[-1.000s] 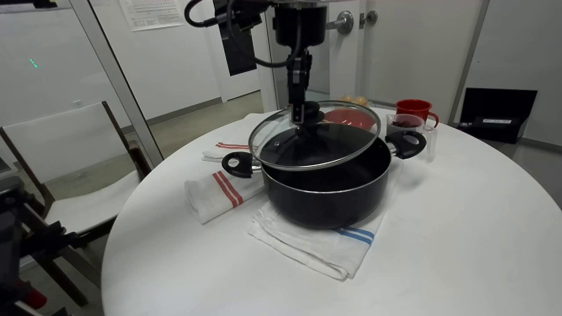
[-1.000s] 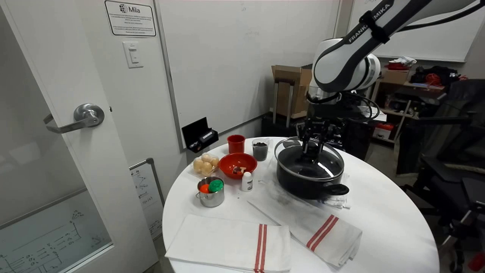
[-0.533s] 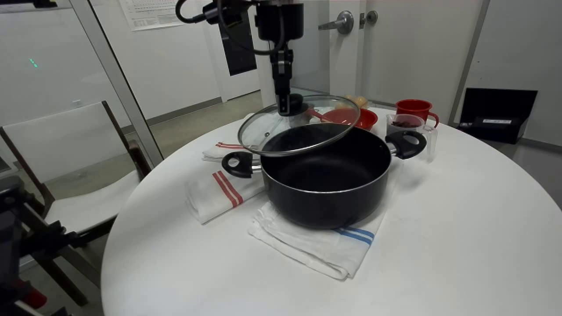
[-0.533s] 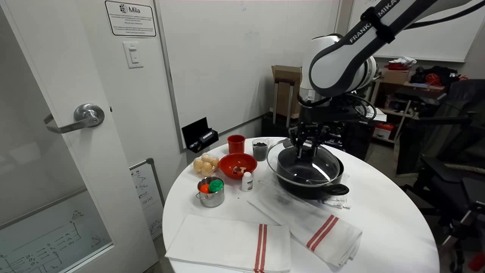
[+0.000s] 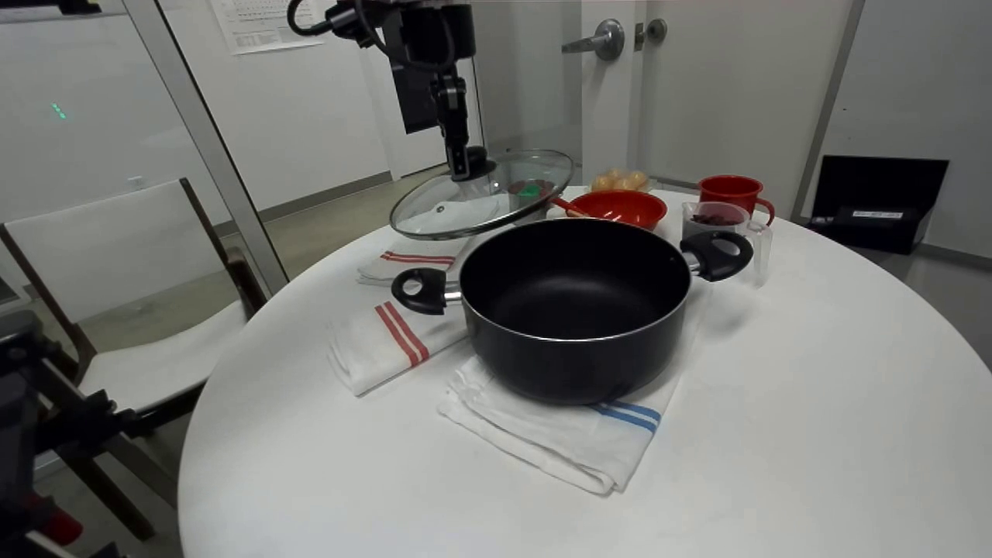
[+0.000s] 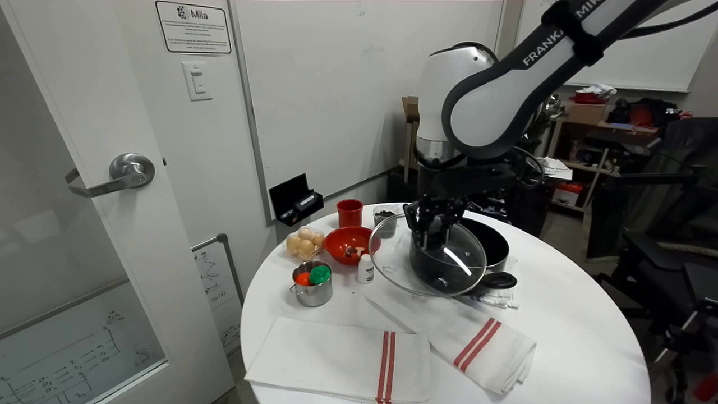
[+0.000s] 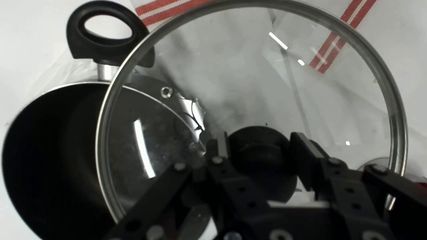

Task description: Remove the glass lid from the pot.

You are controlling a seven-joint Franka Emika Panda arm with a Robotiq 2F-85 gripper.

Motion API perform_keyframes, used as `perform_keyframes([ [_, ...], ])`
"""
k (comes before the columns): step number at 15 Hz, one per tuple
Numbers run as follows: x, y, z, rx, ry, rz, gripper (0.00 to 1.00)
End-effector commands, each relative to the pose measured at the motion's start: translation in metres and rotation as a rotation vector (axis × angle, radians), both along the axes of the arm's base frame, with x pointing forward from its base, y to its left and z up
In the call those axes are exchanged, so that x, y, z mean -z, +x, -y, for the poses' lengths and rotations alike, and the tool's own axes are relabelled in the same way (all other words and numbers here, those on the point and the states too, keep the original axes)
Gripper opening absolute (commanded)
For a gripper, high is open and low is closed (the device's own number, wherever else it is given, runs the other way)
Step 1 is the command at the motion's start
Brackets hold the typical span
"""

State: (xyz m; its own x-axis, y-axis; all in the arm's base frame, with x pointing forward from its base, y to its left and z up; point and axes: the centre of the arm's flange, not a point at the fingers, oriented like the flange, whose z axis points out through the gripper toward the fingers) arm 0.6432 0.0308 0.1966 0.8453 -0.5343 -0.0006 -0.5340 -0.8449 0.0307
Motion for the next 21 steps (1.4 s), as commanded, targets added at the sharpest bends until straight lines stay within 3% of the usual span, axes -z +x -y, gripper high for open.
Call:
perform_keyframes([
  [1, -0.01, 0.017, -0.037, -0.08, -0.009, -0.005, 0.23],
  [10, 0.021, 0.032, -0.1, -0.288, 0.063, -0.064, 0.23],
  [21, 0.103, 0.061, -0.093, -0.391, 0.09, -0.113, 0.23],
])
